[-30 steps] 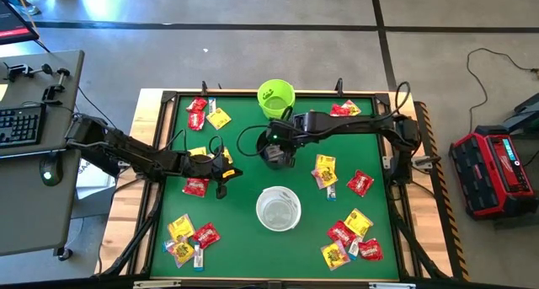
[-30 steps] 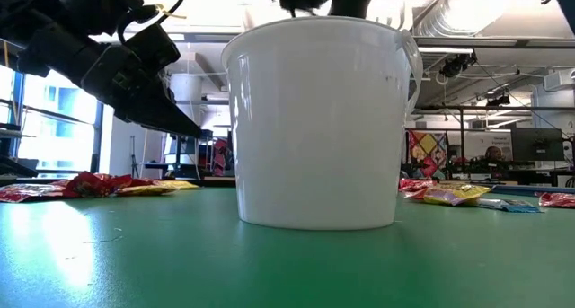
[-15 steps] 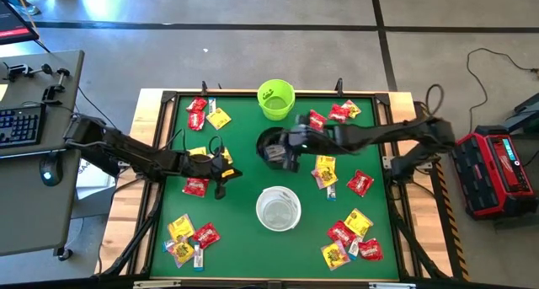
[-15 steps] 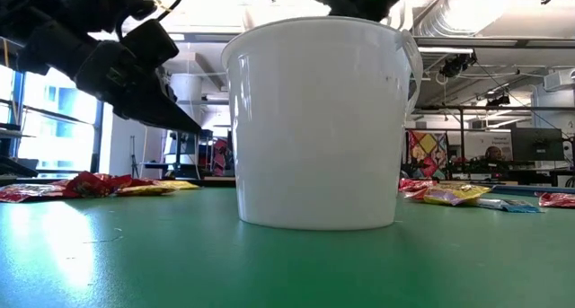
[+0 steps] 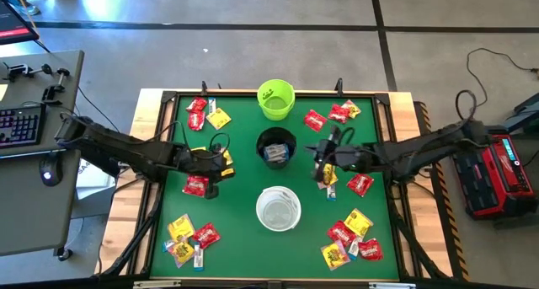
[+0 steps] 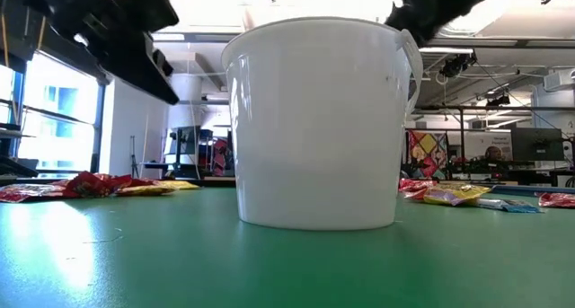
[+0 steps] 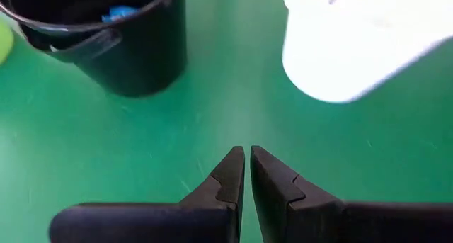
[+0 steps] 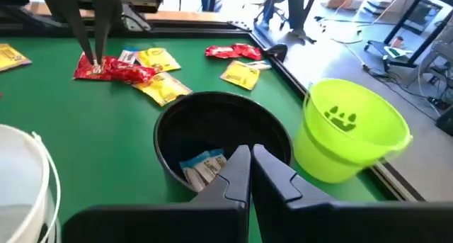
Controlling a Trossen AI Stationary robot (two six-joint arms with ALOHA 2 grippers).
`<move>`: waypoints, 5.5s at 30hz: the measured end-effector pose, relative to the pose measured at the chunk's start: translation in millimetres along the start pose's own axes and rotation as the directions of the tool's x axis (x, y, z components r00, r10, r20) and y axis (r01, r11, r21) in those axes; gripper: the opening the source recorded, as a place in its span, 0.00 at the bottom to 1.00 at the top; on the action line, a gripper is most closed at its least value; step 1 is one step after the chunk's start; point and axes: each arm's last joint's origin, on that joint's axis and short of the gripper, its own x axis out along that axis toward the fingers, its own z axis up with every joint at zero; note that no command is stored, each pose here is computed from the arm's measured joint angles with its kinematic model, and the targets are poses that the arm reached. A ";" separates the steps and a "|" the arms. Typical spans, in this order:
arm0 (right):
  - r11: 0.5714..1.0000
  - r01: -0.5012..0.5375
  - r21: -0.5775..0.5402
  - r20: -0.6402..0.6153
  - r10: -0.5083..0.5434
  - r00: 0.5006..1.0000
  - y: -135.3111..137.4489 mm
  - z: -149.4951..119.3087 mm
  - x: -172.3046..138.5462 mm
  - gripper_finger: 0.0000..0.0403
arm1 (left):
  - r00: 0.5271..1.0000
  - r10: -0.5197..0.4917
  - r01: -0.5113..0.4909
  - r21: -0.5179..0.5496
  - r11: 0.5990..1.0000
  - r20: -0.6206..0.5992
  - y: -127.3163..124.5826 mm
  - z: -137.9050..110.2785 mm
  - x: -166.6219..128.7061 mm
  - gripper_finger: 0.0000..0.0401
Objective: Sort candy by brand, put in halloween buckets
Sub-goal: Put the white chocolate into the black bucket
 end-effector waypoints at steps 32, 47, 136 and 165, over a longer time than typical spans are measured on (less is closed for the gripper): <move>0.994 -0.018 0.105 0.076 0.010 0.997 -3.3 -58.5 -7.4 0.00 | 0.649 0.331 -0.333 0.135 0.933 -0.685 -44.4 -57.4 -19.1 0.30; 0.995 -0.018 0.101 0.075 0.010 0.997 -3.2 -58.5 -7.3 0.00 | 0.511 0.396 -0.359 0.229 0.905 -0.763 -27.8 -61.6 14.6 0.31; 0.989 -0.145 0.042 0.056 0.142 0.988 0.3 -59.9 -7.2 0.00 | 0.460 0.122 -0.067 0.103 0.992 -0.879 27.7 -25.2 30.5 0.37; 0.990 -0.080 0.120 0.073 0.072 0.995 -1.8 -58.3 -7.1 0.19 | 0.465 0.111 -0.006 0.122 0.993 -0.879 34.8 -26.4 31.9 0.42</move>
